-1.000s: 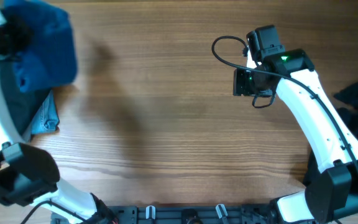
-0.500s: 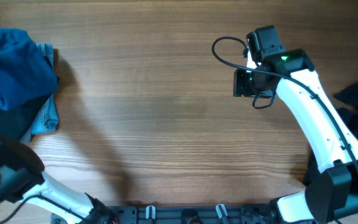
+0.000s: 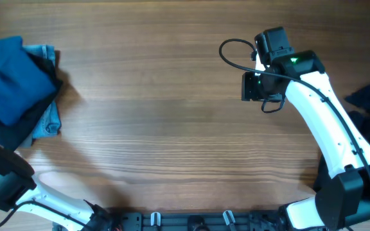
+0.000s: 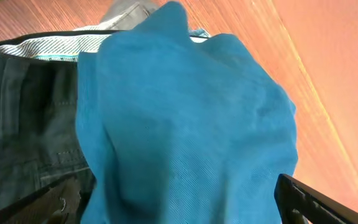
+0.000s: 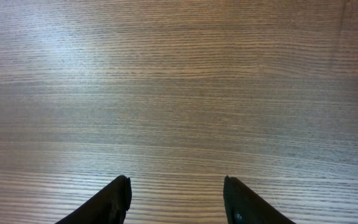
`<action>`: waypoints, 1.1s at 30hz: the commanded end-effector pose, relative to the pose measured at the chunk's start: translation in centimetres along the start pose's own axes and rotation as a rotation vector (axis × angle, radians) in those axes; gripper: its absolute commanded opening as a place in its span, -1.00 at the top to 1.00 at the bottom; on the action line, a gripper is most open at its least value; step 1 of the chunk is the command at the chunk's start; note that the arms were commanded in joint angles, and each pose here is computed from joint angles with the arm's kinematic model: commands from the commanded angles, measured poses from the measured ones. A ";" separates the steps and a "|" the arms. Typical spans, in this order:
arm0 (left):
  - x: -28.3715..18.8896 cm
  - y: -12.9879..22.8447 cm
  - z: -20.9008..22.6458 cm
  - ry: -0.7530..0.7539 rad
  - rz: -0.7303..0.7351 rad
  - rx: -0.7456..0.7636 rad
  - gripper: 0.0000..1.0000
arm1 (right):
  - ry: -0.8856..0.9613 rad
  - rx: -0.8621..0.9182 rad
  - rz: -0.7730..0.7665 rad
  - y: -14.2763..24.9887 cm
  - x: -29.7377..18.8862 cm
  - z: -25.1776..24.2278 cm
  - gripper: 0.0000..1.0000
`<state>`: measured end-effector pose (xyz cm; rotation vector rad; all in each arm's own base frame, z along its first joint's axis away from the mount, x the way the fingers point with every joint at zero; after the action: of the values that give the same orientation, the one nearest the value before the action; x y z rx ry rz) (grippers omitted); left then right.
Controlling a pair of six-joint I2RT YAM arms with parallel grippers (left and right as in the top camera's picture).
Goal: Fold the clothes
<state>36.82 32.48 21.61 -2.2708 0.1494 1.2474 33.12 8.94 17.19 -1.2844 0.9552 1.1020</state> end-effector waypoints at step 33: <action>-4.1 29.3 -22.0 -0.073 0.364 0.683 -1.00 | -0.110 0.090 -0.061 -2.1 -0.8 -4.9 -1.00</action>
<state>42.22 -5.12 23.07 -1.7342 0.9615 1.0581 36.30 5.61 18.08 -1.1744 0.8500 1.0010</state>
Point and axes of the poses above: each gripper's point midway between its finger pads, its own x axis out along the fingers, its own z axis along the line the jaws close on, y = z × x, the point moved 3 cm from there along -x, back along the fingers, and after that the axes turned 4 degrees about -x, right-handed, at the moved point
